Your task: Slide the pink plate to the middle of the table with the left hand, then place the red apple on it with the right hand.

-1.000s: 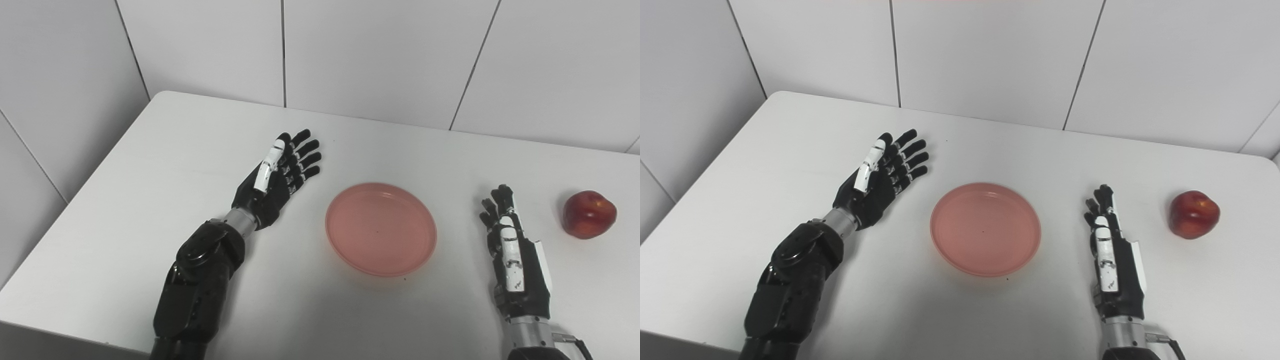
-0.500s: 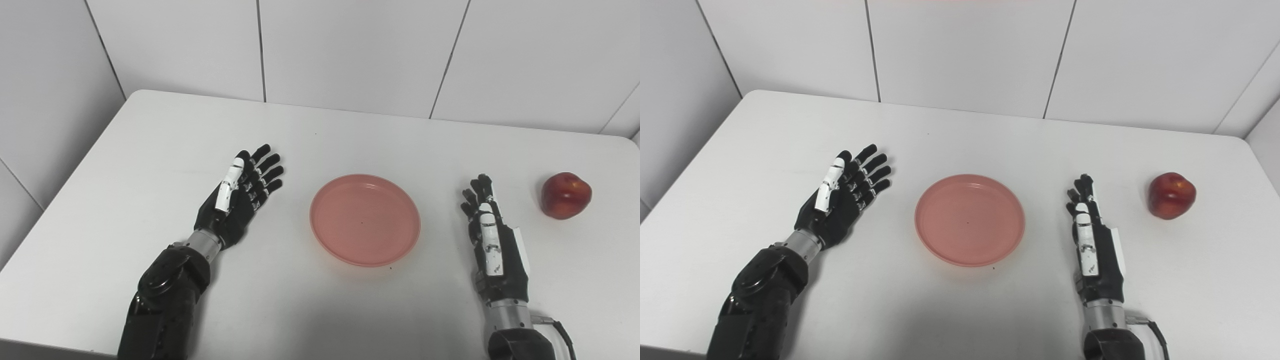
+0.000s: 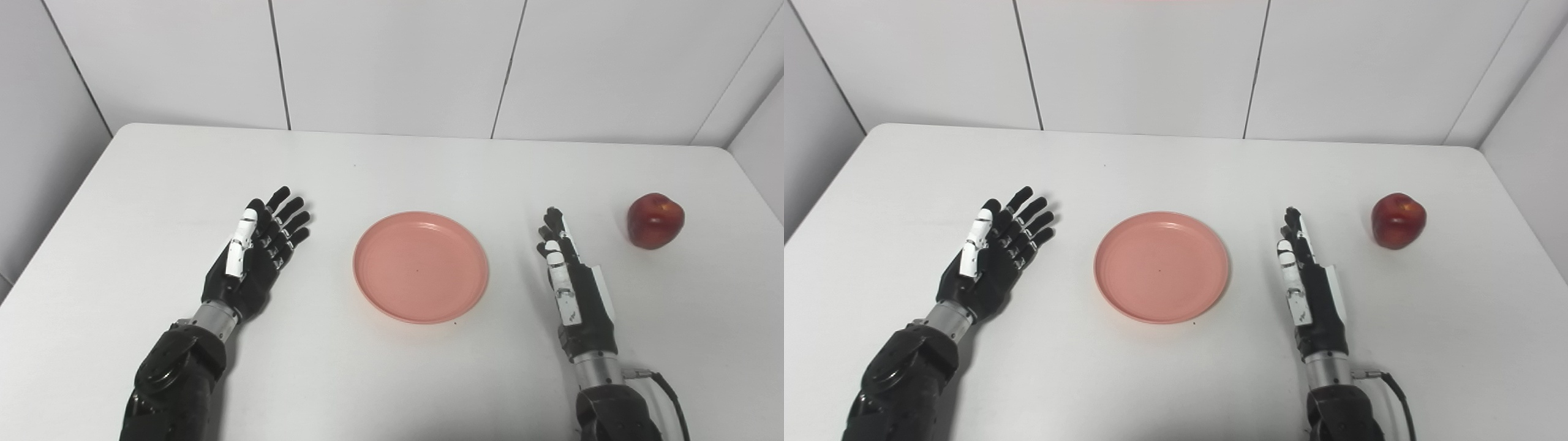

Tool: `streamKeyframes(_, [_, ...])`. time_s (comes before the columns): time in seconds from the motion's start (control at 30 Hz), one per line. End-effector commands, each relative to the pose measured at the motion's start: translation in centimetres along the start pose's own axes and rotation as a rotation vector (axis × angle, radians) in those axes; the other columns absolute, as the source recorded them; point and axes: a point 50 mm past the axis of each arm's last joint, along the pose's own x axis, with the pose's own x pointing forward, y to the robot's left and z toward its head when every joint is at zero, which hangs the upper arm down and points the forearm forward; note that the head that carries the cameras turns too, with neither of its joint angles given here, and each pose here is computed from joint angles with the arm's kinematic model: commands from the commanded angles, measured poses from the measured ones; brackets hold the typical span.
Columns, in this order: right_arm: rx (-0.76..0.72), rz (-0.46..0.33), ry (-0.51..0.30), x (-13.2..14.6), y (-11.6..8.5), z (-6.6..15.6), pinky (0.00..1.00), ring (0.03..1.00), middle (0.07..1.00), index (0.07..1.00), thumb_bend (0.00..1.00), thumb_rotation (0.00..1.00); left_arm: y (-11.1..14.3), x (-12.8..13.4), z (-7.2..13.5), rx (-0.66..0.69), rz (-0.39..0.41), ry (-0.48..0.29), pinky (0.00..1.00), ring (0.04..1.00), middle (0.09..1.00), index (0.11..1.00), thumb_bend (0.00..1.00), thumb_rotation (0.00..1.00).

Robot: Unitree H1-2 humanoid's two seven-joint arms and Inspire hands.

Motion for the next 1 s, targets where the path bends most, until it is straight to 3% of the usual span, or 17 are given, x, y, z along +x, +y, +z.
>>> streamKeyframes(0.0, [-0.051,-0.037,-0.071,1.1,-0.8,2.3,0.94,0.959,0.973,0.959,0.45,1.0,0.1,0.4,0.5,-0.008,-0.019,-0.041,0.97,0.952,0.959,0.952,0.41,1.0])
streamKeyframes(0.27, [-0.265,-0.071,-0.149,1.9,-2.7,5.2,0.86,0.93,0.946,0.941,0.46,0.98,0.8,0.5,-0.2,-0.033,-0.021,-0.044,0.97,0.951,0.958,0.952,0.4,1.0])
streamKeyframes(0.37, [-0.347,-0.108,-0.168,2.2,-3.2,6.4,0.83,0.89,0.908,0.913,0.49,0.9,1.1,0.5,-0.5,-0.034,-0.023,-0.046,0.98,0.952,0.957,0.951,0.41,1.0])
streamKeyframes(0.53, [-0.443,-0.137,-0.193,2.8,-4.2,8.2,0.77,0.865,0.902,0.918,0.52,0.87,1.7,0.6,-0.8,-0.047,-0.037,-0.05,0.99,0.959,0.964,0.957,0.41,1.0])
streamKeyframes(0.97, [-0.65,-0.264,-0.186,3.9,-6.4,10.2,0.75,0.841,0.879,0.901,0.73,0.47,3.6,0.5,-1.8,-0.069,-0.034,-0.048,1.0,0.968,0.968,0.965,0.43,1.0])
